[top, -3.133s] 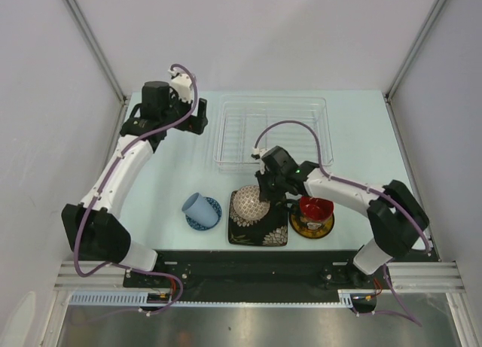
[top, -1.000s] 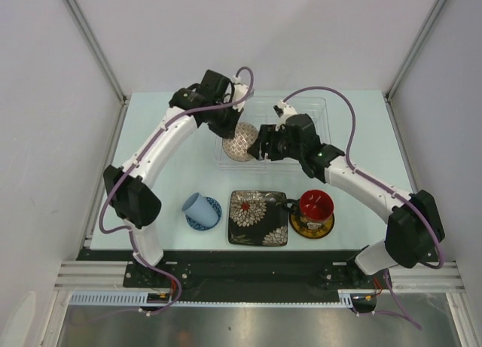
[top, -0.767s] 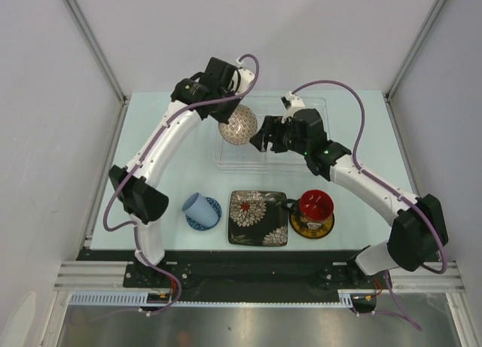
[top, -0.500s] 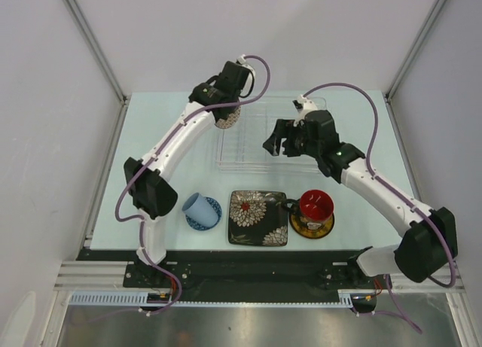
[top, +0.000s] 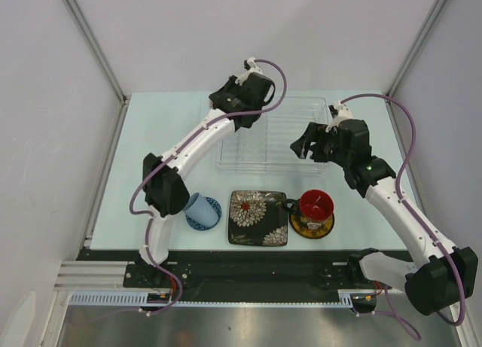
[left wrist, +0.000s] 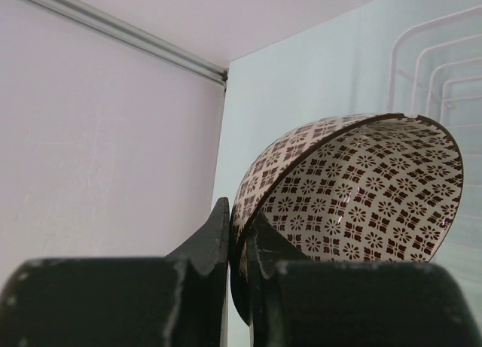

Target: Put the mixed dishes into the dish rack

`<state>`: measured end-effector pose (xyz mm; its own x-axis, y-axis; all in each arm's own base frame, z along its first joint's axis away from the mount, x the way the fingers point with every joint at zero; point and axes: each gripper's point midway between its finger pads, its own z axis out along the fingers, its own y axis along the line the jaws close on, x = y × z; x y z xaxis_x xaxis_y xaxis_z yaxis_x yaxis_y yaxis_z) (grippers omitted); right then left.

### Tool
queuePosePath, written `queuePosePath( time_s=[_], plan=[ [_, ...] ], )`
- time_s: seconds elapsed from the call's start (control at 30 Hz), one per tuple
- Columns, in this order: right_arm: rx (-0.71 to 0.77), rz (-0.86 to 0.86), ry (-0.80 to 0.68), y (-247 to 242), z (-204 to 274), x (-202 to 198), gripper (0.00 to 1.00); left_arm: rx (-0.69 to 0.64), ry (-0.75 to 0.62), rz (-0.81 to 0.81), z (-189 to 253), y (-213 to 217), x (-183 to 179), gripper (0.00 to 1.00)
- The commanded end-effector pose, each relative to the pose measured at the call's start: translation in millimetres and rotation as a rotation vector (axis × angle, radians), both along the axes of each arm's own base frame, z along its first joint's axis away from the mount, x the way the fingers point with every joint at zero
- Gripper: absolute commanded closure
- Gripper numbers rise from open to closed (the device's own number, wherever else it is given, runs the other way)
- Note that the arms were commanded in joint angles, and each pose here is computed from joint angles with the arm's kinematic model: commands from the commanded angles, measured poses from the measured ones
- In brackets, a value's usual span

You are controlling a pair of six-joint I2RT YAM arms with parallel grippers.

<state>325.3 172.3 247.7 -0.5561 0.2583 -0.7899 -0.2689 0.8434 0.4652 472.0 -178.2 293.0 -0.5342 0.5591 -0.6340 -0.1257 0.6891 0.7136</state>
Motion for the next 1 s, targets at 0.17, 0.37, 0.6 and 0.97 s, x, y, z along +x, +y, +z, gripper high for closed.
queuePosePath(
  time_s=[0.17,0.37,0.6,0.97],
  plan=[
    [0.022,0.005,0.021,-5.4,-7.8,-11.8,0.24,0.032,-0.159,0.126,3.4,-17.7,13.8,1.0],
    [0.026,0.001,0.024,-7.3,-8.4,-13.6,0.24,0.082,-0.188,0.161,-12.3,-24.9,26.7,1.0],
    [0.025,-0.01,0.039,-10.6,-13.6,-14.8,0.24,0.146,-0.211,0.203,-39.6,-31.5,41.6,1.0],
    [0.029,-0.026,0.06,-16.5,-22.1,-15.6,0.24,0.153,-0.158,0.204,-80.7,-34.3,51.7,1.0]
  ],
)
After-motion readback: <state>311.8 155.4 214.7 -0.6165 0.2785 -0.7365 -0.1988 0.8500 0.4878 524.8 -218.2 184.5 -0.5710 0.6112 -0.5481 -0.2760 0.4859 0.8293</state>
